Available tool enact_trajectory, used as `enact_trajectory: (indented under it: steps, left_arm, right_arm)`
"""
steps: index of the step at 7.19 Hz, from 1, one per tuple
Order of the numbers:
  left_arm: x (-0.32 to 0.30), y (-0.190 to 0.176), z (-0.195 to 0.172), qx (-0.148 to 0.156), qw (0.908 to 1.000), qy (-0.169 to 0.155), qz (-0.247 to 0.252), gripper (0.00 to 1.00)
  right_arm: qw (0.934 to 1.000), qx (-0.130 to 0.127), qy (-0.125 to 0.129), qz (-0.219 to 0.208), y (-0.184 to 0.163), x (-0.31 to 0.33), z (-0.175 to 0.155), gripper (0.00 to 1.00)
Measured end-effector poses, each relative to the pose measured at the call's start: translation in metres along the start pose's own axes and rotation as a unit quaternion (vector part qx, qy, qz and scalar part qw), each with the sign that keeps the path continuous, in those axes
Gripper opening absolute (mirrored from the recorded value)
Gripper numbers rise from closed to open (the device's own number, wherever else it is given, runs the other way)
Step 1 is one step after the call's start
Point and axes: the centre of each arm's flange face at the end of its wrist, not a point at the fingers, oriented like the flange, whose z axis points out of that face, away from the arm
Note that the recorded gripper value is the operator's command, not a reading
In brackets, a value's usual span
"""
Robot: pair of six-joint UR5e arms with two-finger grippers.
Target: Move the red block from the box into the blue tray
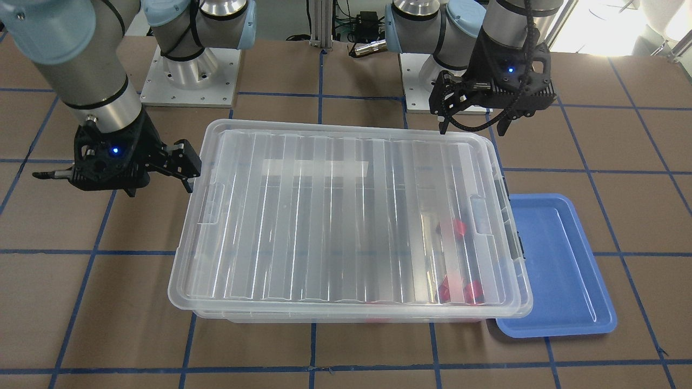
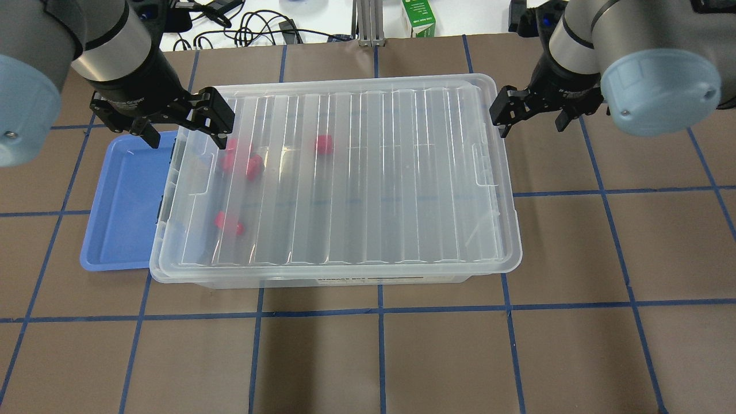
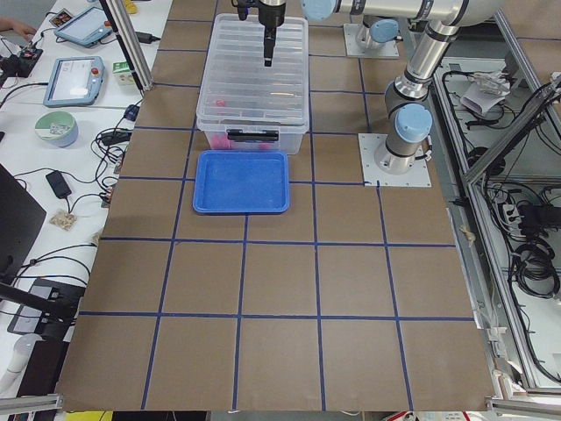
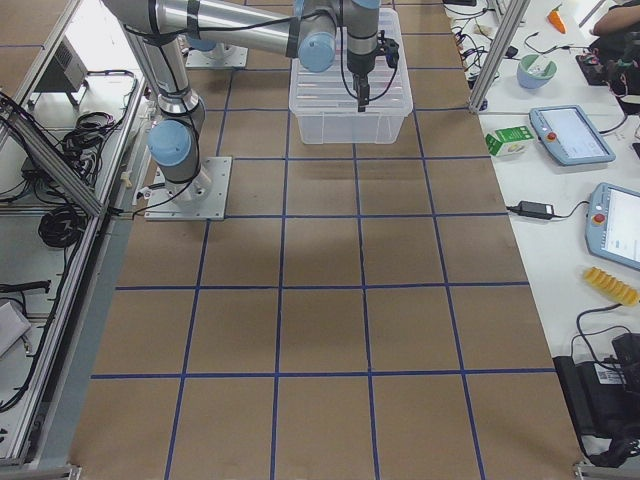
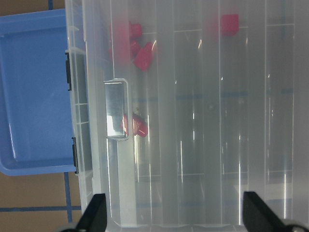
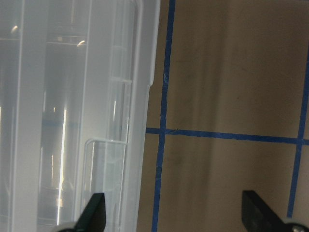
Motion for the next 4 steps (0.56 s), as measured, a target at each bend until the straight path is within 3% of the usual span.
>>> enact_trajectory:
  steps: [4]
  left_arm:
    - [0.000,0.002,0.005,-0.004,1.0000,-0.001,0.001,1.00]
  right_arm:
    - [0.9998,-0.002,-0.020,0.001,-0.004,0.000,0.041,1.00]
